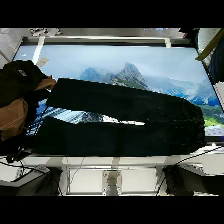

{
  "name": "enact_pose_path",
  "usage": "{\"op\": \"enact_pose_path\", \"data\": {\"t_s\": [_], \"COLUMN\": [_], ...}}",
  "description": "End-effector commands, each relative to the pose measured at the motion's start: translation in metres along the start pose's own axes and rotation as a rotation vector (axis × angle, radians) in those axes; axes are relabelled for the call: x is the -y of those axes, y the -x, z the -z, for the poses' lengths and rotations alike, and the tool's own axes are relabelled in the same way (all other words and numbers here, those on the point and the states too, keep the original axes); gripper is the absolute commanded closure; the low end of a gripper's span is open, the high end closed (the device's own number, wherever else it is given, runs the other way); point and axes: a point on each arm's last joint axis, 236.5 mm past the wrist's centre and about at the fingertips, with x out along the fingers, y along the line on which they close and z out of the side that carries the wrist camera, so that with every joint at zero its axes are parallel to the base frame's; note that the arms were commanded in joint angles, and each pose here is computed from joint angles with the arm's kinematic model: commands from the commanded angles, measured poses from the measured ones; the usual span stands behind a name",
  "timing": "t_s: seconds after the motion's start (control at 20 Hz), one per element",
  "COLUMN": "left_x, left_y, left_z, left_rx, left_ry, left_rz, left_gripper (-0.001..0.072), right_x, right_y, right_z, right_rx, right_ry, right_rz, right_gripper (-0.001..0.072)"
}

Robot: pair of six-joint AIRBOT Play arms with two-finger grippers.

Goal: Fold the clothes and pants, and hang the long-sleeved shirts on hangers.

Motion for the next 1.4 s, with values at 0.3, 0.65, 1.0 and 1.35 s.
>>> {"op": "enact_pose_path", "data": {"t_s": [0.3, 0.65, 1.0, 1.35], "left_x": [0.006, 0.01, 0.033, 0.063], "left_y": [-0.008, -0.011, -0.016, -0.027], "left_z": [0.009, -0.003, -0.006, -0.001], "left_rx": [-0.066, -0.025, -0.026, -0.07], "left_ry": [0.006, 0.021, -0.056, -0.148], "left_rz": [0.048, 0.07, 0.098, 0.088], "left_gripper": [0.0264, 0.0545, 0.0689, 0.069], "right_x": [-0.003, -0.003, 0.044, 0.096], "right_y": [0.0, 0.0, 0.002, -0.054], "right_z": [-0.001, 0.0, 0.016, 0.056], "right_rx": [0.005, 0.004, -0.06, -0.115], "right_ry": [0.003, 0.003, 0.001, -0.161], "right_rz": [-0.01, -0.011, 0.181, 0.216], "right_gripper": [0.0291, 0.0291, 0.0292, 0.0215]}}
